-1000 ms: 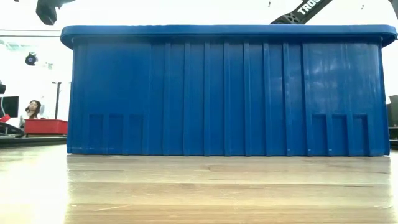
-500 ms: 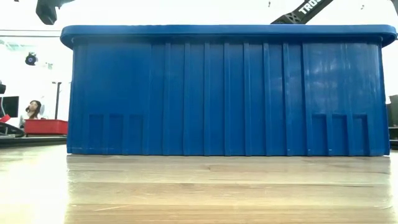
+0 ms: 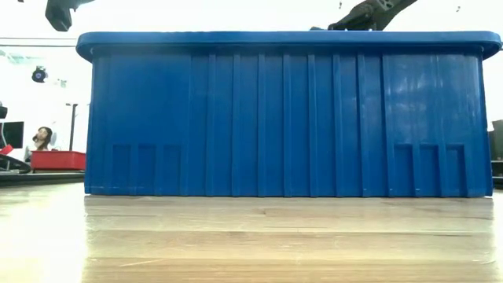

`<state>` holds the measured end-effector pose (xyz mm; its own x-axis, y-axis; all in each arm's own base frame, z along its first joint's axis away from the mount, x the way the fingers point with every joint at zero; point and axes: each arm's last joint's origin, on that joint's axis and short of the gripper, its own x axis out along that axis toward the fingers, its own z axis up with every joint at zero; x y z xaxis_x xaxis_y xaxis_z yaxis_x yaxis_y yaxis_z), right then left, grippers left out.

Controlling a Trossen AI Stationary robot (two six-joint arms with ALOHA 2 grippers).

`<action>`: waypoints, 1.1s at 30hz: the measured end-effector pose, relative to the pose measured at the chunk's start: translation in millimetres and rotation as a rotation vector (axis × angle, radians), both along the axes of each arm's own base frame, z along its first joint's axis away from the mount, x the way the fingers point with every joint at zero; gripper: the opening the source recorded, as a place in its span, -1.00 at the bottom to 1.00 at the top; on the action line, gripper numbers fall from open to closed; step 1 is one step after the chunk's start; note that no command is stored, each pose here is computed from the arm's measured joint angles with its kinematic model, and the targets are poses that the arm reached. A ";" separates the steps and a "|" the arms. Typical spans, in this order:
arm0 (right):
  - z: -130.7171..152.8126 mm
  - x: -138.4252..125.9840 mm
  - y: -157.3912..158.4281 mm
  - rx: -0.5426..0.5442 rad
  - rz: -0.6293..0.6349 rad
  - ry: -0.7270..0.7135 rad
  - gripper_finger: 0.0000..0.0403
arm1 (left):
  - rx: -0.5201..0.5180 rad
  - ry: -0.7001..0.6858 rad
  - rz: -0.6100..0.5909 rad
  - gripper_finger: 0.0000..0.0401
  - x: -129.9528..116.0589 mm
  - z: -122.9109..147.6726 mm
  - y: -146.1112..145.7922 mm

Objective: Pick and place slides into bin
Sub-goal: Put the black slide into the blue bin

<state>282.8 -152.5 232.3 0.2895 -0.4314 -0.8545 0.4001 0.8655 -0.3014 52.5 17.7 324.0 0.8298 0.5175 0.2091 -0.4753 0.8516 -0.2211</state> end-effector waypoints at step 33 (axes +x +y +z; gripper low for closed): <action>174.6 -53.5 100.1 0.387 -0.510 -0.630 -0.01 | -0.008 -0.001 0.031 -1.00 -0.3 -0.2 0.8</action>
<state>229.3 -52.4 407.0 0.6060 -0.3510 -0.7139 0.7562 0.5328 0.3799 52.2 18.5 323.9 0.8131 0.5446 0.2055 -0.5014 0.8347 -0.2279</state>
